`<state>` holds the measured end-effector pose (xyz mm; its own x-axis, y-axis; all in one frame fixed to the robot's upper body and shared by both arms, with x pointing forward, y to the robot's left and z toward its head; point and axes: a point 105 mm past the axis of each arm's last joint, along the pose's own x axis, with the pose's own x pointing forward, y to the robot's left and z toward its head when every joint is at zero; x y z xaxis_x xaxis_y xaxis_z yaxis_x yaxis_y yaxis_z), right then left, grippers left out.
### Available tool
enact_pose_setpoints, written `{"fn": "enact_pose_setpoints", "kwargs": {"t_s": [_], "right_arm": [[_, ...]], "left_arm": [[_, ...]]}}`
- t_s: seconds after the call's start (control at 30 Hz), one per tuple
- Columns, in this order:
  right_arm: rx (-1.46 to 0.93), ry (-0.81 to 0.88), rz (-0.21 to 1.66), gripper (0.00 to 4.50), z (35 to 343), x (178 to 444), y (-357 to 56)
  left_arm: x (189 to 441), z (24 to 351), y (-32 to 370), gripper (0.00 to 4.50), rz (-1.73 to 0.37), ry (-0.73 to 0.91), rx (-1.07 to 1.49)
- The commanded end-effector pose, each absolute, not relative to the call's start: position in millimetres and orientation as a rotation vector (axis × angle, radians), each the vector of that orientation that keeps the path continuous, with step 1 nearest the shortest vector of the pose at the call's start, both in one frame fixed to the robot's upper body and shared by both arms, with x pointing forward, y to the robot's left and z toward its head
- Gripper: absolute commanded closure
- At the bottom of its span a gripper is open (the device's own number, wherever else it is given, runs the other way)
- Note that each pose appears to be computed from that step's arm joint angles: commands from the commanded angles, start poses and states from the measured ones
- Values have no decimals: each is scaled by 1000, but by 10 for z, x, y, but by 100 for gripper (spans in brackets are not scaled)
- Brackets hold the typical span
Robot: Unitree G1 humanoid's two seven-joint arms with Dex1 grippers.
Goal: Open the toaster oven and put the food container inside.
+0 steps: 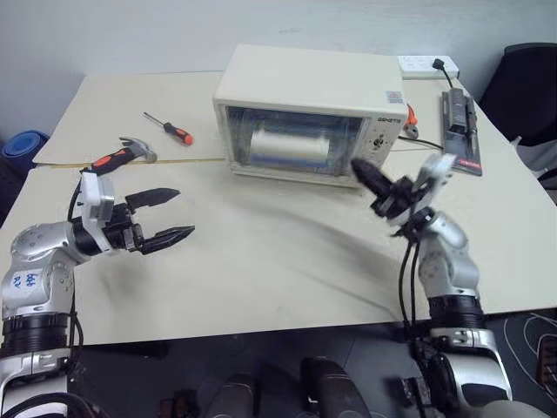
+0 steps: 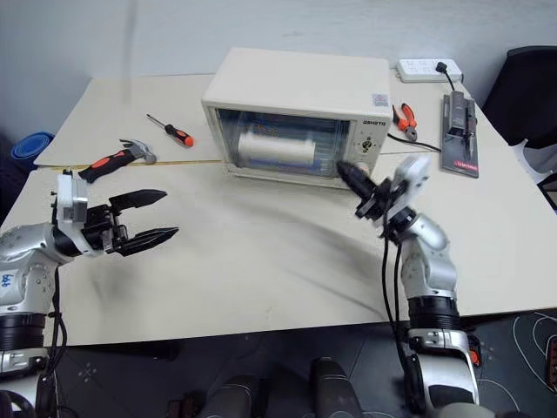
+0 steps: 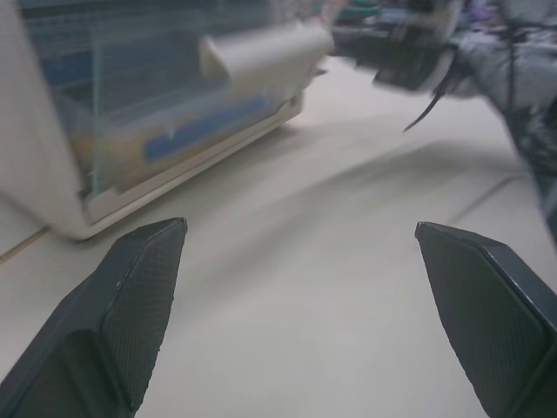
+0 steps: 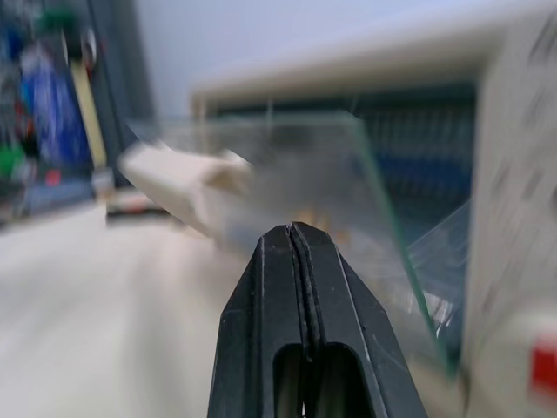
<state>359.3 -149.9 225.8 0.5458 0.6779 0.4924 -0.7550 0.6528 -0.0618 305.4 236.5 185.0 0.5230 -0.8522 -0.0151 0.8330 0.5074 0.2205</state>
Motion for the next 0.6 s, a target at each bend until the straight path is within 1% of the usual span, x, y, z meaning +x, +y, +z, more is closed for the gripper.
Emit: {"fn": "enact_pose_setpoints", "kwargs": {"t_s": [0.03,0.07,0.17,0.33,0.37,0.47,0.53,0.57,0.6], "right_arm": [[127,-569,917,450,2532,3422,-1513],[75,-557,938,450,2516,3377,-1502],[-156,-449,1050,393,2256,3166,-1488],[-348,-262,1078,230,1729,2912,-1754],[-371,-231,1085,190,1631,2860,-1807],[-406,-199,1036,88,1473,2807,-1959],[-453,-187,1013,22,1372,2780,-2047],[-460,-181,1003,1,1324,2763,-2079],[-443,-191,968,1,1307,2763,-2112]], "left_arm": [[3009,1793,2495,3,-936,-94,278],[2994,1768,2510,3,-927,-92,282],[2936,1673,2565,0,-887,-65,314],[2794,1500,2635,0,-820,-22,353],[2753,1460,2622,0,-817,-15,349],[2639,1309,2579,0,-826,25,367],[2642,1277,2578,0,-800,15,369],[2665,1287,2580,0,-773,-3,364],[2694,1310,2569,0,-746,-24,357]]}}
